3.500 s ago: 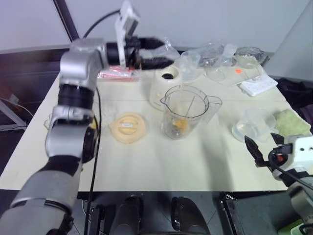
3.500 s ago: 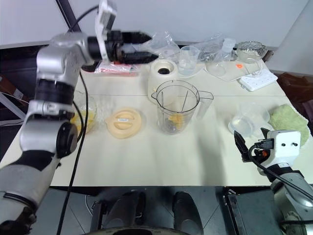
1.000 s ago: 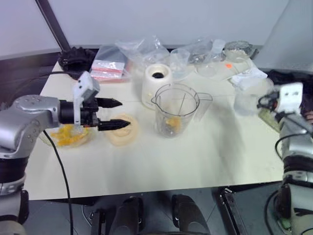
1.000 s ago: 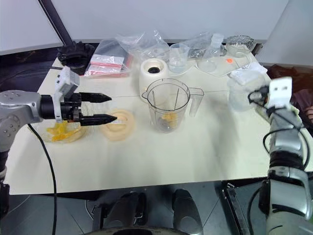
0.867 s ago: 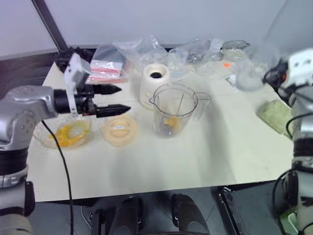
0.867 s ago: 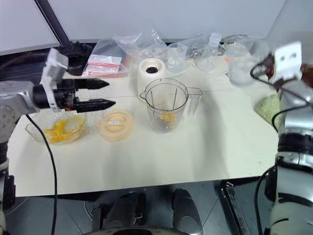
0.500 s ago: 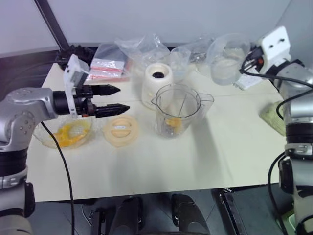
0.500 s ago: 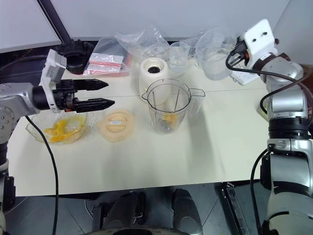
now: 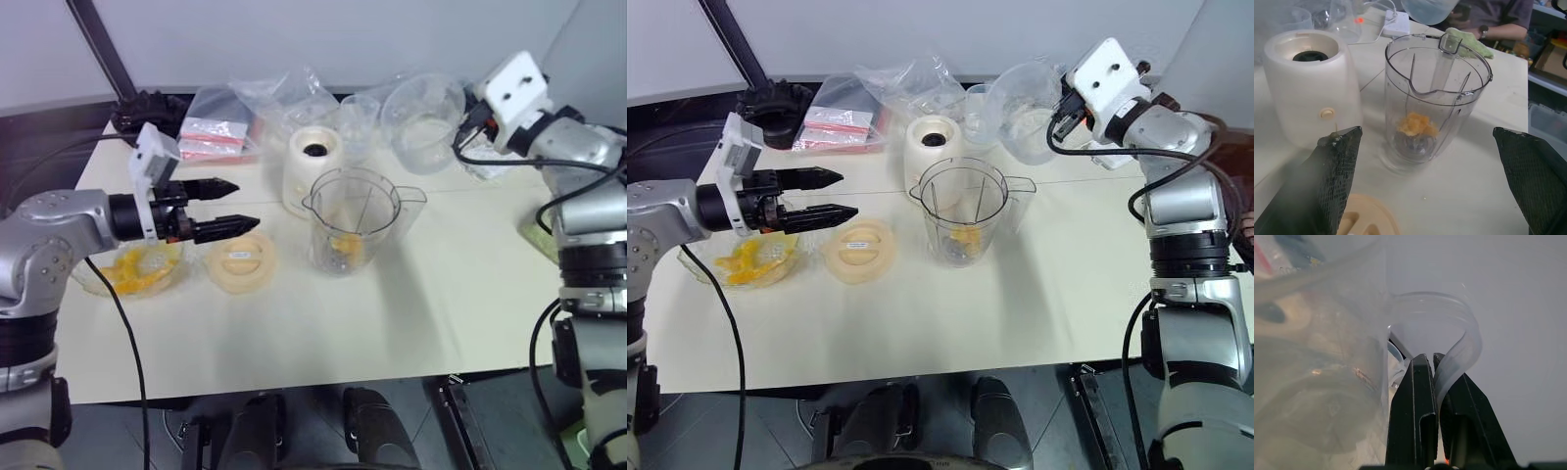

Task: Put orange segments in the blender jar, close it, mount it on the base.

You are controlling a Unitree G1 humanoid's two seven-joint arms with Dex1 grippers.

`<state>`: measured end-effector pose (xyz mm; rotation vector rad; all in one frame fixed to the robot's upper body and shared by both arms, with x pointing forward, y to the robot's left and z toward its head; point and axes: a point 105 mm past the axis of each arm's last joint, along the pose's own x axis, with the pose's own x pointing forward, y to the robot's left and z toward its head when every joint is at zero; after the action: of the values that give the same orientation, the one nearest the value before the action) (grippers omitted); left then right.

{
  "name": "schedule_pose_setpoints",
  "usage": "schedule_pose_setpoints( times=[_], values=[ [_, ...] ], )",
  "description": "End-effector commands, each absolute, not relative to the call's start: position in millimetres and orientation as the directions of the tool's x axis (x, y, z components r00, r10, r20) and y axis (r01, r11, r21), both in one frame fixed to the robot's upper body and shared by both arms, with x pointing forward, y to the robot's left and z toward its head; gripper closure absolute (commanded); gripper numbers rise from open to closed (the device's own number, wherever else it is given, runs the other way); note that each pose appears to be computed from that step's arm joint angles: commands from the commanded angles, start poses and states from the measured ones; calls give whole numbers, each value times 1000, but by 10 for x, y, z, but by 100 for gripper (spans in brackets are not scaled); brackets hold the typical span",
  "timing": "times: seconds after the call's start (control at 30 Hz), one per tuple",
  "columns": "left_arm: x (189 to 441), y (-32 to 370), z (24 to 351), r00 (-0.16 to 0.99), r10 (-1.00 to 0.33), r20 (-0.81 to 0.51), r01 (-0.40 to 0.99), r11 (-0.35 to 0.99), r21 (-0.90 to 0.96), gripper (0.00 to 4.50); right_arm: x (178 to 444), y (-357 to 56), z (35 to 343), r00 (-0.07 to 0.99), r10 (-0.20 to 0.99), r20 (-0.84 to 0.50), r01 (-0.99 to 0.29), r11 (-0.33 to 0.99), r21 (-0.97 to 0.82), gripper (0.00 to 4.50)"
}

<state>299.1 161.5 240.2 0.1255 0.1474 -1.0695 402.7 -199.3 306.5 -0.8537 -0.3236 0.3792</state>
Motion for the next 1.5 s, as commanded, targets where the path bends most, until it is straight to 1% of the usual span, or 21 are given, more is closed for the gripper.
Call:
schedule_pose_setpoints(
  times=[0.03, 0.47, 0.63, 0.7, 0.8, 0.83, 0.87, 0.97, 1.0, 1.03, 1.17, 1.23, 1.33, 1.43, 1.5],
  values=[
    [2960, 1581, 2462, 470, -866, -173, 883, 463, 81, 0, 3901, -1901, 3370, 851, 480, 214, -92, 537, -838, 446],
    [2961, 1585, 2460, 475, -862, -175, 880, 469, 80, 0, 3850, -1743, 3415, 808, 544, 226, -13, 399, -917, 446],
    [2961, 1578, 2462, 476, -862, -174, 879, 469, 81, 0, 3841, -1726, 3426, 804, 548, 231, 22, 360, -933, 446],
    [2963, 1575, 2460, 476, -862, -175, 879, 469, 81, 0, 3845, -1723, 3426, 804, 548, 231, 22, 361, -932, 446],
    [2969, 1571, 2465, 476, -862, -172, 879, 470, 81, 0, 3854, -1737, 3440, 807, 537, 246, 9, 405, -914, 446],
    [2970, 1567, 2471, 476, -863, -170, 879, 469, 81, 0, 3859, -1754, 3446, 810, 529, 253, 1, 431, -902, 446],
    [2971, 1563, 2474, 476, -863, -168, 879, 469, 81, 0, 3867, -1790, 3463, 815, 512, 270, -18, 488, -872, 446],
    [2974, 1554, 2465, 475, -864, -169, 880, 468, 81, 0, 3899, -1921, 3504, 836, 451, 314, -78, 663, -744, 446],
    [2975, 1553, 2462, 475, -864, -170, 880, 468, 82, 0, 3914, -2012, 3528, 849, 407, 337, -86, 736, -672, 446],
    [2976, 1550, 2462, 474, -864, -170, 881, 467, 82, 0, 3923, -2072, 3537, 858, 377, 348, -92, 779, -620, 446],
    [2974, 1539, 2471, 468, -867, -169, 884, 461, 82, 0, 3914, -2386, 3580, 890, 221, 399, -49, 917, -396, 446],
    [2977, 1537, 2471, 468, -868, -168, 884, 461, 81, 0, 3885, -2592, 3581, 899, 117, 421, 16, 954, -299, 446],
    [2968, 1528, 2455, 460, -871, -170, 888, 455, 73, 0, 3724, -3185, 3420, 890, -147, 432, 219, 968, -120, 446],
    [2966, 1523, 2446, 455, -874, -170, 890, 451, 65, 0, 3557, -3473, 3184, 873, -264, 409, 329, 939, -97, 446],
    [2967, 1524, 2443, 455, -874, -169, 890, 451, 62, 0, 3497, -3538, 3095, 868, -294, 399, 357, 930, -93, 446]
  ],
)
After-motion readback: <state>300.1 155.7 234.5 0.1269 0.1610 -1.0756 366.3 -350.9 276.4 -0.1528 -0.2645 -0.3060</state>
